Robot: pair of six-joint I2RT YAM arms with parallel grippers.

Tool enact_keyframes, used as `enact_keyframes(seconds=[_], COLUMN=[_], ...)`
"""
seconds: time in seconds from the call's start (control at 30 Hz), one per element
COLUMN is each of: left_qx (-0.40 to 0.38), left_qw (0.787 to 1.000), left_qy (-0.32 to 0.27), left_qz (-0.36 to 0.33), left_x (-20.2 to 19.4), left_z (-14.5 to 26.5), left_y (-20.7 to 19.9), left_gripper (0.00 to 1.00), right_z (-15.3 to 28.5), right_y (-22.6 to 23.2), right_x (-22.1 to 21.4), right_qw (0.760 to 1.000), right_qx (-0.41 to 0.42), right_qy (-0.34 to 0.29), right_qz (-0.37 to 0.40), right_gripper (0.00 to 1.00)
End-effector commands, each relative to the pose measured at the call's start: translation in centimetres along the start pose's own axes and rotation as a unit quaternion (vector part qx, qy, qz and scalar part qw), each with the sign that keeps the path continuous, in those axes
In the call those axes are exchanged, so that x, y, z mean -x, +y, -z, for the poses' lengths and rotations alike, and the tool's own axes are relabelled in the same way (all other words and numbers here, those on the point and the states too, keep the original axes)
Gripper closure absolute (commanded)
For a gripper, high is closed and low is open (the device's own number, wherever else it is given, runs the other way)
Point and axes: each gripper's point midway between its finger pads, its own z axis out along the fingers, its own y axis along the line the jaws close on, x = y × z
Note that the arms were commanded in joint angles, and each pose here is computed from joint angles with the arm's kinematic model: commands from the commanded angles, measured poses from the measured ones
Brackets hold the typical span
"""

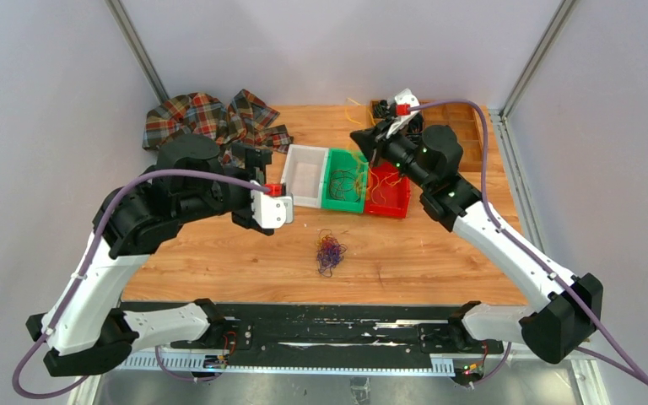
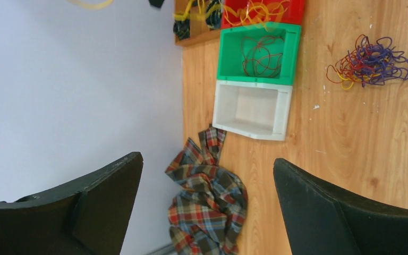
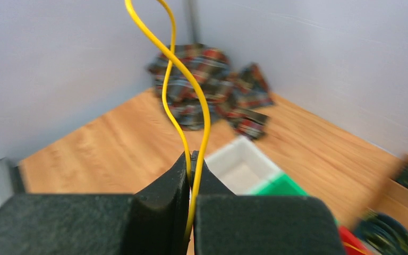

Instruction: Untangle the cables

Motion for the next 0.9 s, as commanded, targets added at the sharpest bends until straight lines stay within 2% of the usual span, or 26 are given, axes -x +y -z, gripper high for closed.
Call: enact_keyframes(seconds=[0.0, 0.1, 0.47, 0.77, 0.87], left_qx=[0.045, 0.057, 0.052, 0.051, 0.048], left_qw=[0.994, 0.988, 0.985, 0.986, 0.985], left_qy=[0.047, 0.079, 0.070, 0.067, 0.070], left_qz=[0.084, 0.118, 0.146, 0.146, 0.149], left_x=[-1.4, -2.4, -2.5, -2.7, -3.1], left_z=[-0.1, -0.6, -0.3, 0.1, 0.0], left_y=[1.4, 1.8, 0.6, 0.2, 0.0], left_gripper=[0.02, 0.02, 0.02, 0.02, 0.02], right_z=[1.9, 2.7, 3.8, 5.2, 5.6], right_y=[-6.5, -9.7, -17.4, -20.2, -19.9], right_x=[-1.6, -2.6, -8.4, -16.5, -19.3], right_qw=[0.991, 0.980, 0.945, 0.904, 0.899], right_qx=[-0.121, -0.177, -0.291, -0.341, -0.333], right_qy=[0.052, 0.071, 0.135, 0.249, 0.283], right_qz=[0.038, 0.056, 0.072, 0.064, 0.031], right_gripper=[0.99, 0.99, 1.00, 0.99, 0.85])
